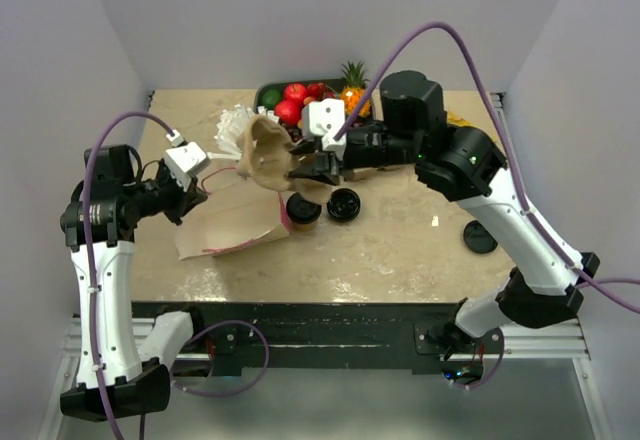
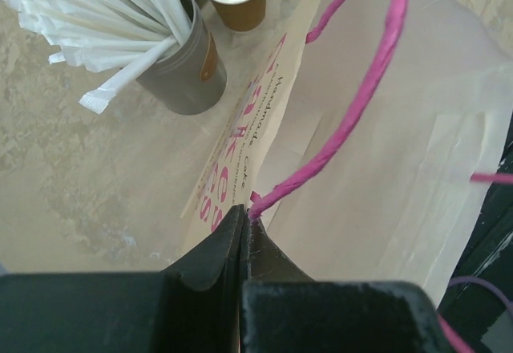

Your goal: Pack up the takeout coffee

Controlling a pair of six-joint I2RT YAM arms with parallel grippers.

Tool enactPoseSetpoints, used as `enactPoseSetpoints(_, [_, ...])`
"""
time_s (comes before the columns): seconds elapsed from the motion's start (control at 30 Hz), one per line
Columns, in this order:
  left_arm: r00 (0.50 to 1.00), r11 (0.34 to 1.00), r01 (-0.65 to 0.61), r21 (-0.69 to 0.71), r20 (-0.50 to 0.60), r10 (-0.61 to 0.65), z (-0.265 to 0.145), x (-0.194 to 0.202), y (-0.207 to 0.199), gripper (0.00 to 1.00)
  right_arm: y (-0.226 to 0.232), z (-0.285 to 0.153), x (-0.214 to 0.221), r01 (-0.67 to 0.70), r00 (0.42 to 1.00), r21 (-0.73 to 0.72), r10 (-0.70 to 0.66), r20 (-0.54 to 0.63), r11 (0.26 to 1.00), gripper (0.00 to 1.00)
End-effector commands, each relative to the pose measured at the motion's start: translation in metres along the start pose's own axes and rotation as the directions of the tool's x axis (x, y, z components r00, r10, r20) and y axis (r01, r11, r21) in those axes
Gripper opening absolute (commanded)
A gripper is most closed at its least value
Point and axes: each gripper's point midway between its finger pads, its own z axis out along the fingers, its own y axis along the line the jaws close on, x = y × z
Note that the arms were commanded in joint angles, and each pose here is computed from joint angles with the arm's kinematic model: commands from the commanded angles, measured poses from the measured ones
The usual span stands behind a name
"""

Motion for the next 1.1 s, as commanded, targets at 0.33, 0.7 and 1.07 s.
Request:
enactPoseSetpoints(0.33, [0.981,0.988,0.149,0.038,0.118,-0.153,-0.007,-0.033,-0.014,0.00,0.060,0.056,-0.039,0.215,0.968,-0.084,-0.201,0.150,0.973,0.27])
enactPoseSetpoints(0.7, [0.975,0.982,0.177,0.063,0.124,-0.184,-0.010,-0.031,-0.025,0.00,0.090,0.083,-0.028,0.280,0.952,-0.146,-0.255,0.169,0.949,0.26])
enactPoseSetpoints(1.07, [0.984,0.988,0.137,0.070,0.102,-0.143,-0.013,-0.025,-0.030,0.00,0.082,0.086,-0.040,0.317,0.939,-0.125,-0.292,0.184,0.940,0.26])
